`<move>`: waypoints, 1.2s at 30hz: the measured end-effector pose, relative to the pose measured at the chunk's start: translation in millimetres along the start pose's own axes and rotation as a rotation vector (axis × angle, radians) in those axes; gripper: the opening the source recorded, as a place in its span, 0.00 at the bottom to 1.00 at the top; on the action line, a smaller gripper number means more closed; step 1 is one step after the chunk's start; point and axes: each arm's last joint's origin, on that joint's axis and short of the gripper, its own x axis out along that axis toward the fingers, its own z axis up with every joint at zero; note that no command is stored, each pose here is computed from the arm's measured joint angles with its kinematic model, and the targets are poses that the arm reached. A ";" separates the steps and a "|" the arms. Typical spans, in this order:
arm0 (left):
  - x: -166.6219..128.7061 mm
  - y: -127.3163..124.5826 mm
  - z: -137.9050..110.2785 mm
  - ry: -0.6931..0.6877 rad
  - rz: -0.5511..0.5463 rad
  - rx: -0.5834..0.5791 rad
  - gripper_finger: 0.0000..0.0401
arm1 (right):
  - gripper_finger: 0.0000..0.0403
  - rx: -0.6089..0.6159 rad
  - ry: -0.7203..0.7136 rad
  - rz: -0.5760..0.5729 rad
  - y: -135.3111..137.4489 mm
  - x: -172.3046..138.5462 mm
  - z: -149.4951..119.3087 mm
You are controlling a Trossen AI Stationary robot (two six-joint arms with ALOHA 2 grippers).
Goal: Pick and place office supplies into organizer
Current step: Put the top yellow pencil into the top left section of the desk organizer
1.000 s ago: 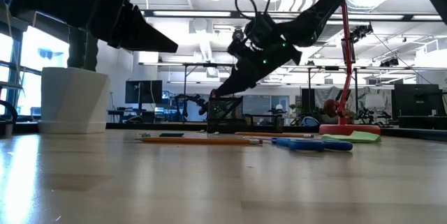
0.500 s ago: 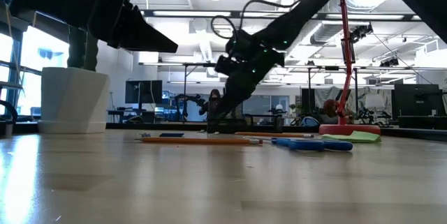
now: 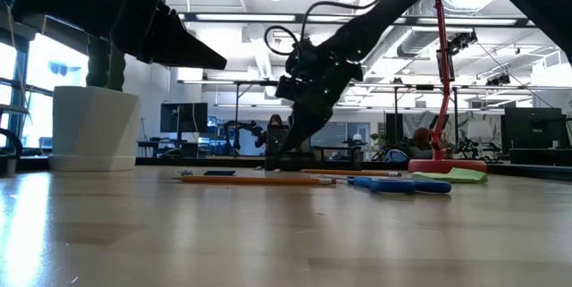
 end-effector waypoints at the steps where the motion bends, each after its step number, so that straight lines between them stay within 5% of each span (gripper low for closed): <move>1: 0.0 0.0 0.1 0.000 0.000 0.000 0.37 | 0.38 -0.007 -0.003 -0.002 -0.2 0.0 0.4; 36: 0.1 0.5 1.7 -0.015 0.006 -0.012 0.37 | 0.38 -0.148 0.066 -0.013 -7.9 -5.7 -3.7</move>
